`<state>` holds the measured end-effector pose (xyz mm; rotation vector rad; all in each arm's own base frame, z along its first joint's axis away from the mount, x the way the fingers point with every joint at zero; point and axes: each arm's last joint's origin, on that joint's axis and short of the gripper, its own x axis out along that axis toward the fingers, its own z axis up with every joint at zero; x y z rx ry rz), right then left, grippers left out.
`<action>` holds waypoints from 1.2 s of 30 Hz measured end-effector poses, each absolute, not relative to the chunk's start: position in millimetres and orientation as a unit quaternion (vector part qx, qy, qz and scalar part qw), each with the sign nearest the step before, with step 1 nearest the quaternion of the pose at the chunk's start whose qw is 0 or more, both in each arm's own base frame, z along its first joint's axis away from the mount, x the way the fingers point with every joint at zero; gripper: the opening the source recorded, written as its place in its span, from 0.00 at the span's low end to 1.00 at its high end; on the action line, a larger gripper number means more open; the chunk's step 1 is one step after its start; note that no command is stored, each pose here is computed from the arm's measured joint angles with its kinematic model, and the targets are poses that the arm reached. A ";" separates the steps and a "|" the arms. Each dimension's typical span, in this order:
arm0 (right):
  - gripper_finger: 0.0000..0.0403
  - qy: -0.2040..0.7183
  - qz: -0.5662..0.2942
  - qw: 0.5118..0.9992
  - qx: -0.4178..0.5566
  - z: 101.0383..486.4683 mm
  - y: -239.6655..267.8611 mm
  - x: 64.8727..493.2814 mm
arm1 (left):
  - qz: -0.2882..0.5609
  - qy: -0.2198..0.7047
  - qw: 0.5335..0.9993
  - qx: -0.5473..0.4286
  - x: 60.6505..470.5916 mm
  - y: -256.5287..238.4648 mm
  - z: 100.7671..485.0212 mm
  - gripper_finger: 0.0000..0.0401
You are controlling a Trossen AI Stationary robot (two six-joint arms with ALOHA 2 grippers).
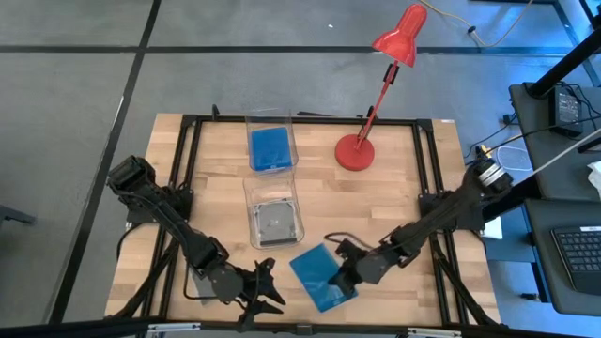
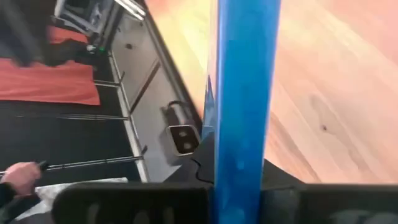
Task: Pick & place jewel cases by type
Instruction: Put the blue cd case into the top transparent bin
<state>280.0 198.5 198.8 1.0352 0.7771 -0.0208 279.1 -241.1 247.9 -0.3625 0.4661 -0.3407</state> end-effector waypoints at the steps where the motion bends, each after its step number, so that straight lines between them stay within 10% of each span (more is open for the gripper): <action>1: 0.04 0.359 -0.009 0.799 0.483 205.7 196.2 277.0 | -0.167 0.229 0.942 -0.178 279.1 -241.1 247.8 0.25; 18: 0.04 0.099 -0.112 0.888 0.434 299.1 139.7 249.0 | -0.186 0.248 0.938 -0.154 267.9 -251.3 244.2 0.25; 36: 0.04 0.105 -0.175 0.879 0.430 291.3 -3.1 297.7 | -0.230 0.179 0.949 -0.122 259.8 -210.4 302.5 0.25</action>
